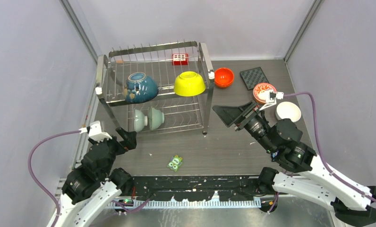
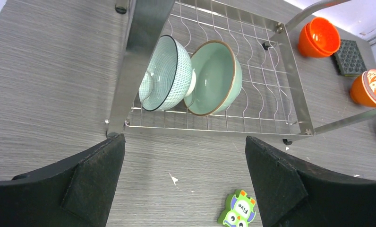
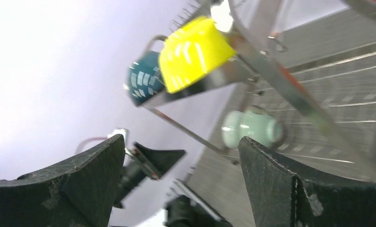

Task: Unload the bowls from the dish rack
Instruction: Pick up the bowl from the dish rack.

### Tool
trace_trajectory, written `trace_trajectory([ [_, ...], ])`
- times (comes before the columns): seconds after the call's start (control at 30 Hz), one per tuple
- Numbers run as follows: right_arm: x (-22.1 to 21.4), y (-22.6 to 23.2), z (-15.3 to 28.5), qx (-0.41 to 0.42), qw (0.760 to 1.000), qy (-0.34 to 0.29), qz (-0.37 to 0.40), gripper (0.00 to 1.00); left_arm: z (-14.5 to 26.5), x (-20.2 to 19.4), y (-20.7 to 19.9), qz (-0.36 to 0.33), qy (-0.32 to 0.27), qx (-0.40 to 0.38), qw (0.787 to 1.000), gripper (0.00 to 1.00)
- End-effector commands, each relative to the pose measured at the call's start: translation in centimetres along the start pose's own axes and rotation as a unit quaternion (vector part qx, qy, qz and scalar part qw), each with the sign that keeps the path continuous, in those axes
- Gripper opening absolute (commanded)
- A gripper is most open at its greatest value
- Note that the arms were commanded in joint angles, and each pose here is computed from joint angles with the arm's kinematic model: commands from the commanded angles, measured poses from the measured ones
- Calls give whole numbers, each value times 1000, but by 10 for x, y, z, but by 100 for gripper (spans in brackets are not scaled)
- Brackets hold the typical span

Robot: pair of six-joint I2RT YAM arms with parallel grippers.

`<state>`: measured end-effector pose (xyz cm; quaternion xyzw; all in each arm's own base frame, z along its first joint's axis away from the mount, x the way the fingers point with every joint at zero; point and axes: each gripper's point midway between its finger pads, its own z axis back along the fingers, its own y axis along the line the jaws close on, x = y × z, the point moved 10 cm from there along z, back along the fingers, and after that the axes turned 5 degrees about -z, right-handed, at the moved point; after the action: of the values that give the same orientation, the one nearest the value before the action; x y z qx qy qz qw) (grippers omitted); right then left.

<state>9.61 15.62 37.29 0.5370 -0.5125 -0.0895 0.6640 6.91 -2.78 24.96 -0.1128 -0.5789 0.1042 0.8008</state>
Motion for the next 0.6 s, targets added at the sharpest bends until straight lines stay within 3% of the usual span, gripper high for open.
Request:
trace_trajectory([
  [0.0, 16, 47, -15, 106, 981, -31, -158, 92, 4, 3, 3, 23, -24, 4, 999, 100],
  [0.23, 12, 59, -41, 144, 950, -40, -276, 90, 6, 2, 7, 49, -38, 10, 998, 99],
  [0.57, 1, 45, -64, 91, 936, -71, -334, 84, 6, 6, 5, 58, -44, 11, 997, 98],
])
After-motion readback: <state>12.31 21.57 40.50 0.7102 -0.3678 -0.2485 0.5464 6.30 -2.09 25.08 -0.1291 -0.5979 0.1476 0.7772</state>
